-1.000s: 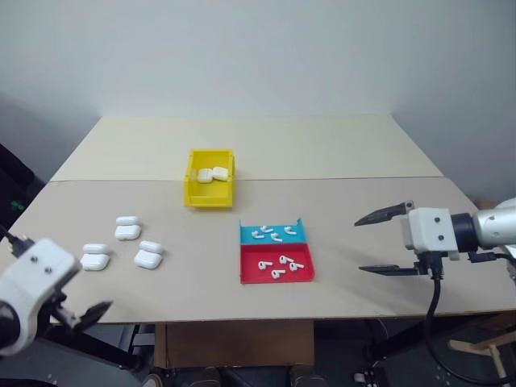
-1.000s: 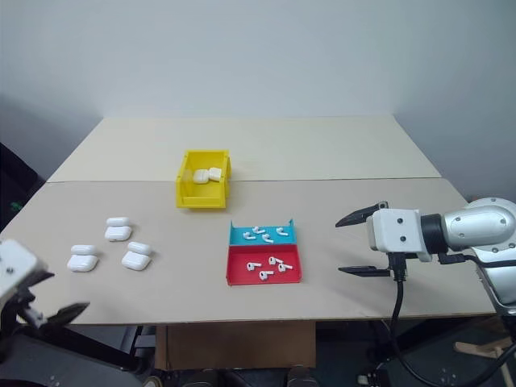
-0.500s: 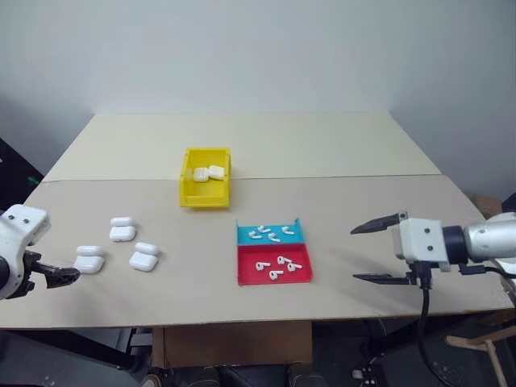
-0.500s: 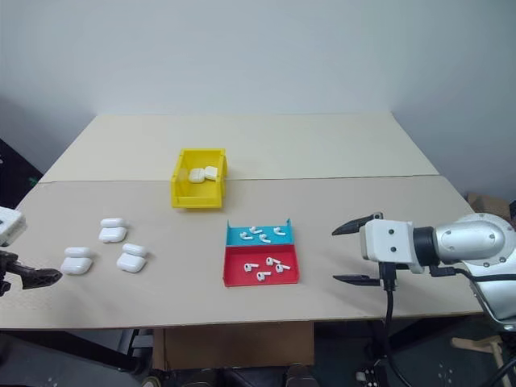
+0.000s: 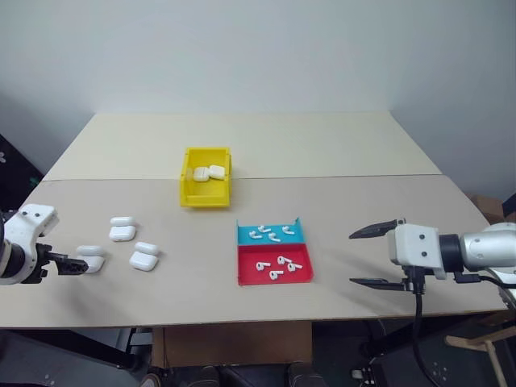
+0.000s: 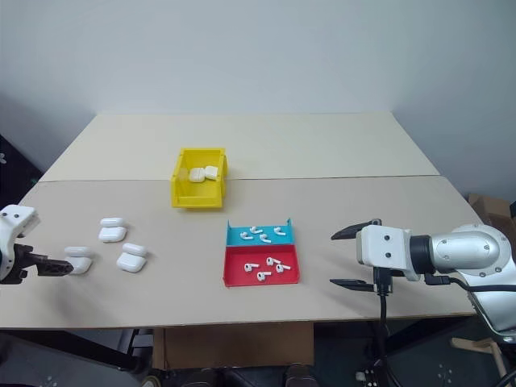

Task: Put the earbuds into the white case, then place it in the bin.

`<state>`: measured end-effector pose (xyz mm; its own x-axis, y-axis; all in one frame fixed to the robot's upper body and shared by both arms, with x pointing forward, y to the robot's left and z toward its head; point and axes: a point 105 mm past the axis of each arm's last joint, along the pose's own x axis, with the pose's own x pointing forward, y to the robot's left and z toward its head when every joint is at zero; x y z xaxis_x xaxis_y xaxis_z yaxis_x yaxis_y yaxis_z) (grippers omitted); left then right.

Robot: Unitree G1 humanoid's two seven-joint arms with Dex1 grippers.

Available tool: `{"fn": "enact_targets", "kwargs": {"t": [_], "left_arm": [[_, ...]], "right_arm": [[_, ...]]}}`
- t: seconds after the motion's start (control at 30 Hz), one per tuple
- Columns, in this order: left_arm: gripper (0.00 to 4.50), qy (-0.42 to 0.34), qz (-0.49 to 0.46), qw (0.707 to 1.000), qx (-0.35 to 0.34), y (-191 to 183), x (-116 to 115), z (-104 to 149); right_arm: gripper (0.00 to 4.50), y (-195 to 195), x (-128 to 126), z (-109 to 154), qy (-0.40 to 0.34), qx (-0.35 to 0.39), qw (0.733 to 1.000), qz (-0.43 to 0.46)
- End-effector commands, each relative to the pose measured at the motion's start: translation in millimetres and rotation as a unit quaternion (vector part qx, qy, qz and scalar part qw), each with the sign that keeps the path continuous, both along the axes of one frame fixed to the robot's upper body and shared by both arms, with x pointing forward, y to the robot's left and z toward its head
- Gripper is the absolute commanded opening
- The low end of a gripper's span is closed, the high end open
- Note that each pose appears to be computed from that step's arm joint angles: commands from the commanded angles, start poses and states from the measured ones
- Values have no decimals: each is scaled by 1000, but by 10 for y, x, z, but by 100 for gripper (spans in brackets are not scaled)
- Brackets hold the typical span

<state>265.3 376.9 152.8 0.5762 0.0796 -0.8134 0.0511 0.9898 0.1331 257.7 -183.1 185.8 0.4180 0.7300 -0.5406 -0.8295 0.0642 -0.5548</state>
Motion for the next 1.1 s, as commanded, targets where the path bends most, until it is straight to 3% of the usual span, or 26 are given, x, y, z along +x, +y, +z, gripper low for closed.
{"fn": "enact_targets", "kwargs": {"t": [0.03,0.6,1.1], "left_arm": [[450,3,0,1000,1,53,66,-46],[450,21,-2,1000,-11,18,301,-201],[450,46,-7,999,-18,-75,325,-333]], "right_arm": [[445,7,-3,132,-29,1,1000,-2],[445,9,-25,109,-34,2,999,-13],[445,4,-27,93,-36,-1,999,-15]]}}
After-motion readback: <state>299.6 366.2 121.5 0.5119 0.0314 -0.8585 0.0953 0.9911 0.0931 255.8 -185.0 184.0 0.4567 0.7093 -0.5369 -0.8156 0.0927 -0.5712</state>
